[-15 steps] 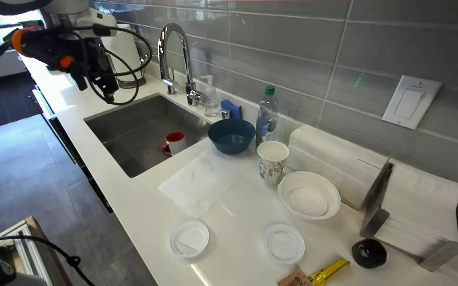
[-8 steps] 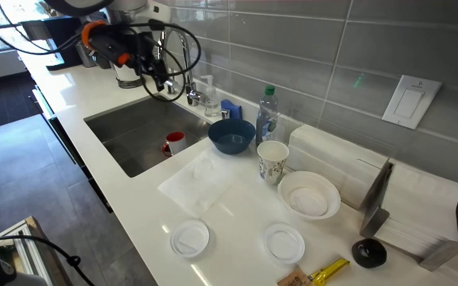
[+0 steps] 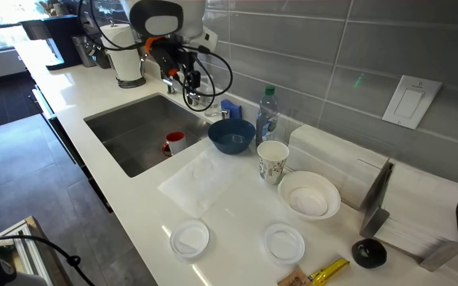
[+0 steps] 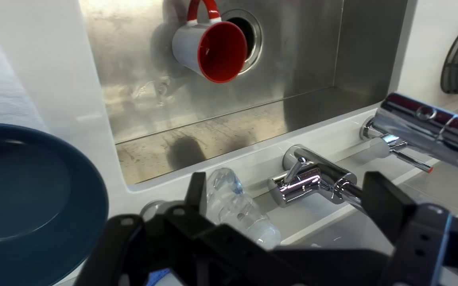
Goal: Turn on the tap
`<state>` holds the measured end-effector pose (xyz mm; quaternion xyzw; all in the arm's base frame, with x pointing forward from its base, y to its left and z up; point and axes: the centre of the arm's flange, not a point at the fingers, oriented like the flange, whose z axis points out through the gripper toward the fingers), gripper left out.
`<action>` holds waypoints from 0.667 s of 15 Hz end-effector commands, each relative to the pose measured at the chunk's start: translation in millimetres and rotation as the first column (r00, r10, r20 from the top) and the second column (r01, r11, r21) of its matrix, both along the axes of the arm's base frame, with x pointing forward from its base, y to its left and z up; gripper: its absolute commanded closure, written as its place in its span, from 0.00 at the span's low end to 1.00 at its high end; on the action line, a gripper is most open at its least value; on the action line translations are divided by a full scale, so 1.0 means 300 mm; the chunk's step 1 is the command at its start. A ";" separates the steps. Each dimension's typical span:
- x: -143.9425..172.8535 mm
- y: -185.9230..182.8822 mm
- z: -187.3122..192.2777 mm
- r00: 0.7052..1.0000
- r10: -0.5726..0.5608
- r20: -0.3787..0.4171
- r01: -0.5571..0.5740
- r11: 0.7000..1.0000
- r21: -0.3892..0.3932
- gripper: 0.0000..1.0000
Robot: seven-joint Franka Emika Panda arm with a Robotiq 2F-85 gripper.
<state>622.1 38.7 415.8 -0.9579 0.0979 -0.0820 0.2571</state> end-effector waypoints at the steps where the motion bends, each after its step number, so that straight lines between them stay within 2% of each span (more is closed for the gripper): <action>1: 0.220 0.044 -0.095 0.999 0.002 -0.049 0.003 0.995 0.100 0.00; 4: 0.283 0.106 -0.189 0.995 0.029 -0.098 -0.016 0.992 0.128 0.00; 5: 0.172 0.077 -0.171 0.998 0.024 -0.066 -0.019 0.996 0.082 0.00; 7: 0.187 0.090 -0.209 0.997 0.029 -0.077 -0.023 0.996 0.084 0.00; 10: 0.187 0.082 -0.192 0.997 0.025 -0.069 -0.020 0.996 0.084 0.00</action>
